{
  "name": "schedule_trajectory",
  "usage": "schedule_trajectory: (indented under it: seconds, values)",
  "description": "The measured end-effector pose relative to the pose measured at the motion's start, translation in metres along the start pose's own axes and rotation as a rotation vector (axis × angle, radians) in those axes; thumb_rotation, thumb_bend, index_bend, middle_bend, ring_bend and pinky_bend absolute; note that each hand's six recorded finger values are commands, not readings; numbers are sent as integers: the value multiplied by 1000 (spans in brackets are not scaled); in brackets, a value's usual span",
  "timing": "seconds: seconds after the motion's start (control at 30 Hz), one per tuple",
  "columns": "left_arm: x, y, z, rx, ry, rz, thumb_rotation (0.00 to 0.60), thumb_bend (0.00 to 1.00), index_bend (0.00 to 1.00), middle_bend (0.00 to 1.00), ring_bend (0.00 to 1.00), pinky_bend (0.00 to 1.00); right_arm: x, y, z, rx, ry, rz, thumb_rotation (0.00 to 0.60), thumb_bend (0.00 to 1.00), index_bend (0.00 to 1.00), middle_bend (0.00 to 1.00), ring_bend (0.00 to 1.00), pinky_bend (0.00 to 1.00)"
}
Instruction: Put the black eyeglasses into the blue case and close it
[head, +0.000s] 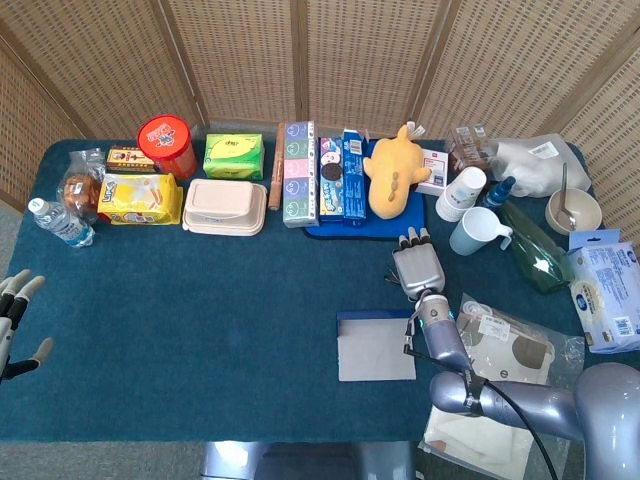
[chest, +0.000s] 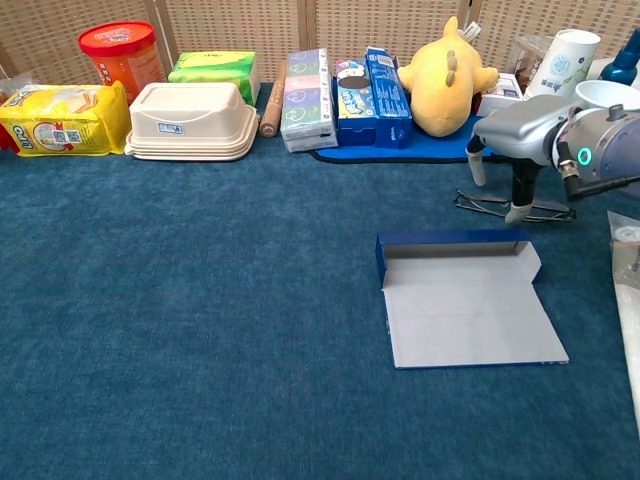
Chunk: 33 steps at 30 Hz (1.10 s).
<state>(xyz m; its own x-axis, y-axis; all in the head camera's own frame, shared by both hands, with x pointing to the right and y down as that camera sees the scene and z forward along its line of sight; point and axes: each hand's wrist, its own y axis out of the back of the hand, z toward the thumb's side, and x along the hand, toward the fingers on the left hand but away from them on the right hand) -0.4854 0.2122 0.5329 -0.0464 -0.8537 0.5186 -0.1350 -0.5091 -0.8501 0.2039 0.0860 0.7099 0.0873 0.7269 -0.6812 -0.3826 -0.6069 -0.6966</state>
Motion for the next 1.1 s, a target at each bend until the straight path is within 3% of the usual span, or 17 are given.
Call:
schedule_trajectory:
  seconds: [1.1]
  values:
    - [-1,-1,-1,4,8,-1,600,319,16,0,0,0,-13,-9,-17,47,-42,9,600,202,475,230,92,139]
